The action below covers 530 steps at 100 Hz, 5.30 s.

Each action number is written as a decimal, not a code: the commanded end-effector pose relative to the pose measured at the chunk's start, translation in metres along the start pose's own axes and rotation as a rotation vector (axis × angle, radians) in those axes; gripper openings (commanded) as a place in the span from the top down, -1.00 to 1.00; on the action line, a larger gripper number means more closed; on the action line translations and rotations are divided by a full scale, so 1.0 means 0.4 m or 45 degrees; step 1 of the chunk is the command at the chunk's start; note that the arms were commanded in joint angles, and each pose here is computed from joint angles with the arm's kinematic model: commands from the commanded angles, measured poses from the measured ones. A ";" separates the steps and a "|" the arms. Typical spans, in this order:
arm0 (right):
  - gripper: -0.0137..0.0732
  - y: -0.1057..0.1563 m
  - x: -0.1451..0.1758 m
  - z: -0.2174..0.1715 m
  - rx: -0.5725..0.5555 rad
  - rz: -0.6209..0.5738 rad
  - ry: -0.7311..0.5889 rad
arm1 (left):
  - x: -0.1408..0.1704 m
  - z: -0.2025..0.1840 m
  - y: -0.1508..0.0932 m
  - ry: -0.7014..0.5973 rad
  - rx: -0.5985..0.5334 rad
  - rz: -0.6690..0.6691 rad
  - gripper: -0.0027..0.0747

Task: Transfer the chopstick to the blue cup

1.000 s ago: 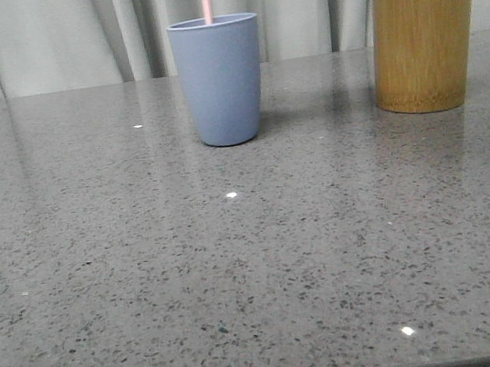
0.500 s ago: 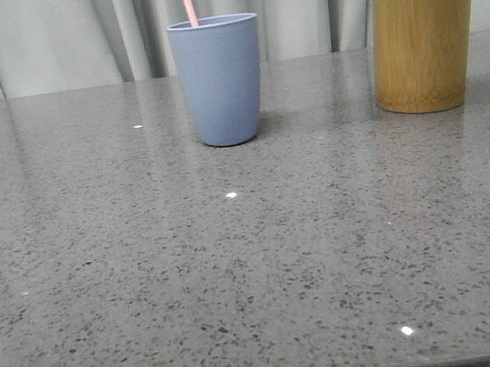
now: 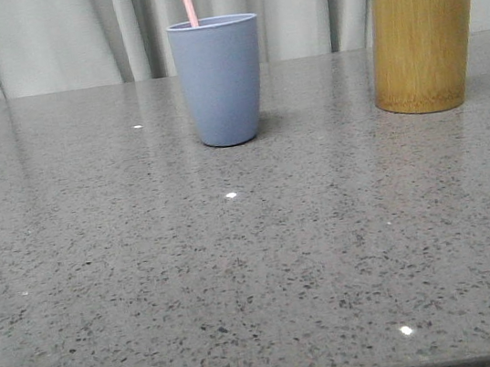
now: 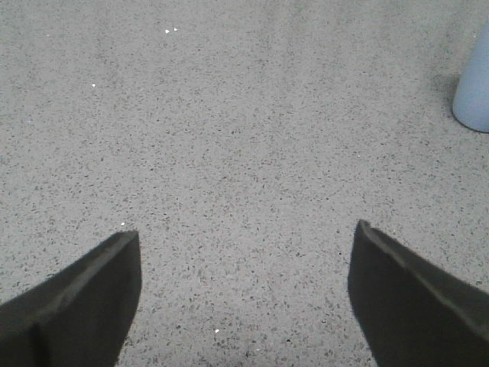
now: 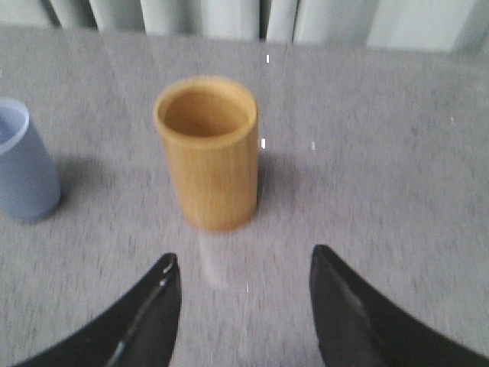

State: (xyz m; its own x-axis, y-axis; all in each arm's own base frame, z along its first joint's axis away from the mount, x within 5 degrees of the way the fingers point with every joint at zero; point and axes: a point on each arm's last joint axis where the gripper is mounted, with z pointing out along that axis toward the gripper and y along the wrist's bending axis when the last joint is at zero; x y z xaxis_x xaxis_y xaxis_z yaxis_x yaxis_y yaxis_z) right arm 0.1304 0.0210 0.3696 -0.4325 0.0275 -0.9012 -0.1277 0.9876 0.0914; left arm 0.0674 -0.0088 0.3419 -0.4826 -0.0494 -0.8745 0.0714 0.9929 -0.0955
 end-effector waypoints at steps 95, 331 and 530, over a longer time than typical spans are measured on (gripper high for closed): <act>0.84 -0.004 0.071 -0.137 0.011 -0.024 -0.048 | -0.029 -0.008 -0.004 -0.100 0.016 -0.024 0.98; 0.84 -0.005 0.072 -0.137 0.011 -0.024 -0.044 | 0.301 0.122 0.039 -0.778 0.009 0.071 0.98; 0.84 -0.053 0.439 -0.008 0.068 -0.065 -0.749 | 0.301 0.122 0.039 -0.778 0.009 0.071 0.98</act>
State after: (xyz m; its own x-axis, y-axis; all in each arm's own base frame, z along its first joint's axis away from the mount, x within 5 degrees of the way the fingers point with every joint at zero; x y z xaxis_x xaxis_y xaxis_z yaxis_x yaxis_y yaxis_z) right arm 0.0565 0.0047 0.2032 0.0526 0.0456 -0.9976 -0.0859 0.9955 0.0410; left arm 0.0561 -0.0046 0.2050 0.0023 -0.0323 -0.9995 0.0837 0.9960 -0.0320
